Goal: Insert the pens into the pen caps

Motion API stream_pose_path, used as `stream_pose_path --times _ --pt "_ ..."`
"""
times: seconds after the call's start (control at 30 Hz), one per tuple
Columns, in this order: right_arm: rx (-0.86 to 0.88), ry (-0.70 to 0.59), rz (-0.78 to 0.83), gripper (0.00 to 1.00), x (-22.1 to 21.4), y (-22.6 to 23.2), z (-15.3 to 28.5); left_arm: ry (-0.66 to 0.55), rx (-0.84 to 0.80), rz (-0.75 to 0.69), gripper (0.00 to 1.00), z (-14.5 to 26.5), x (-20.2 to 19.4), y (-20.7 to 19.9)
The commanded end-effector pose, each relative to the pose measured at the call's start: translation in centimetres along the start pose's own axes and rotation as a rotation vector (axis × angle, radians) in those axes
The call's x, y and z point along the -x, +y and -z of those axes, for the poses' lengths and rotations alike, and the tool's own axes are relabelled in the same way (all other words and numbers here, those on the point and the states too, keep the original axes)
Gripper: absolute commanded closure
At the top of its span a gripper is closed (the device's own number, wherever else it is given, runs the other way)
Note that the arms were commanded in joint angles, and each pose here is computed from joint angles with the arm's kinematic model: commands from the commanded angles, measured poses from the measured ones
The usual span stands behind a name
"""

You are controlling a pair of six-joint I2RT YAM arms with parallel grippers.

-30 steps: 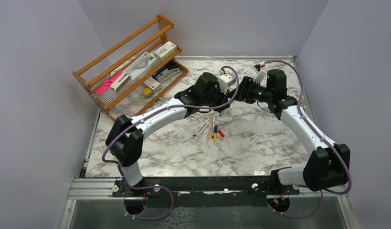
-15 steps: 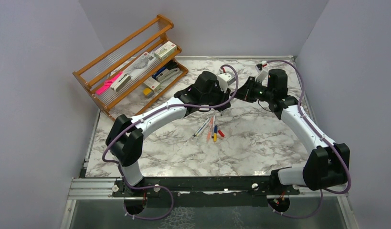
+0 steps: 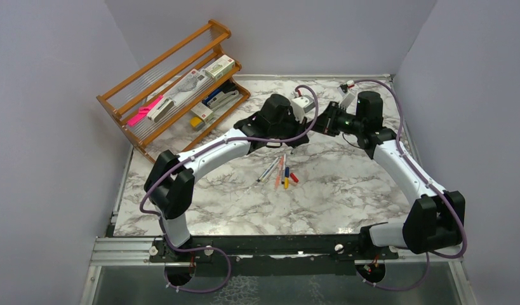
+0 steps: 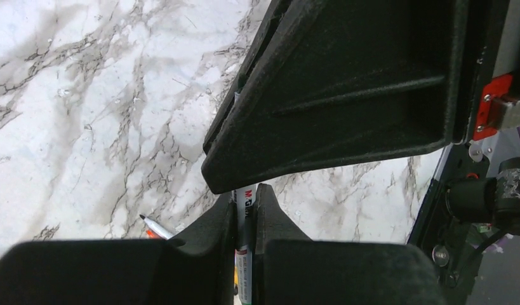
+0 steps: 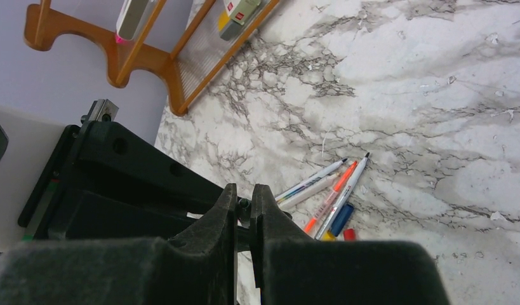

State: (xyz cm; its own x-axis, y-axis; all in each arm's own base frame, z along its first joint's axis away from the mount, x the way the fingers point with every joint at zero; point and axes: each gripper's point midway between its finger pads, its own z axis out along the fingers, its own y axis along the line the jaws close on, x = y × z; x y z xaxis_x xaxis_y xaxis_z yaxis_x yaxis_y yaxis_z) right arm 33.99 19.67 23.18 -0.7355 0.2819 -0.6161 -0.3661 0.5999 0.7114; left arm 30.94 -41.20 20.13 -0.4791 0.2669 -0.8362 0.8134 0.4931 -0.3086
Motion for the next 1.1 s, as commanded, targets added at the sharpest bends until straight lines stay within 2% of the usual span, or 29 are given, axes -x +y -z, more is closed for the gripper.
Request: stream_pose_path --times 0.0,0.03,0.07,0.13,0.2,0.27,0.37,0.5,0.6,0.73,0.77,0.8,0.9,1.07 --pt "0.064 -0.023 0.024 0.98 0.9 2.0 0.5 -0.016 -0.014 -0.012 1.00 -0.4 0.5 -0.4" --pt "0.037 -0.034 0.026 0.97 1.1 1.7 0.6 -0.008 0.018 -0.010 1.00 -0.4 0.3 0.1" --pt "0.001 -0.053 0.033 0.88 1.4 1.3 0.8 -0.007 0.059 -0.012 1.00 -0.1 0.2 0.9" --pt "-0.105 -0.108 0.055 0.58 2.4 0.1 1.5 0.002 0.143 -0.006 1.00 0.6 -0.4 2.9" --pt "-0.196 -0.142 0.103 0.43 3.2 -1.0 2.4 0.000 0.193 0.033 1.00 1.9 -0.9 5.0" --pt "-0.258 -0.137 0.139 0.31 3.1 -2.0 3.0 -0.013 0.239 0.100 1.00 3.5 -1.7 7.2" --pt "-0.258 -0.046 0.228 0.24 1.7 -2.6 3.0 -0.047 0.309 0.151 1.00 6.2 -2.2 9.7" --pt "-0.331 0.099 0.285 0.25 -1.3 -4.8 3.0 -0.058 0.366 0.160 1.00 8.3 -2.5 10.8" --pt "-0.406 0.201 0.299 0.42 -3.7 -6.6 3.1 -0.053 0.380 0.169 1.00 8.9 -3.0 10.8" --pt "-0.466 0.324 0.355 0.73 -6.6 -7.1 2.2 -0.036 0.380 0.182 1.00 9.1 -4.2 10.8" --pt "-0.473 0.354 0.378 0.76 -7.3 -6.9 1.7 -0.029 0.376 0.185 1.00 9.0 -4.5 10.7" --pt "-0.480 0.385 0.403 0.77 -8.2 -6.7 1.1 -0.022 0.374 0.188 1.00 9.0 -4.8 10.7" --pt "-0.499 0.461 0.456 0.66 -10.3 -5.9 -0.5 -0.018 0.370 0.188 1.00 9.0 -5.0 10.7" --pt "-0.514 0.500 0.424 0.55 -11.8 -6.6 -2.0 -0.010 0.337 0.154 1.00 9.1 -4.6 10.3"
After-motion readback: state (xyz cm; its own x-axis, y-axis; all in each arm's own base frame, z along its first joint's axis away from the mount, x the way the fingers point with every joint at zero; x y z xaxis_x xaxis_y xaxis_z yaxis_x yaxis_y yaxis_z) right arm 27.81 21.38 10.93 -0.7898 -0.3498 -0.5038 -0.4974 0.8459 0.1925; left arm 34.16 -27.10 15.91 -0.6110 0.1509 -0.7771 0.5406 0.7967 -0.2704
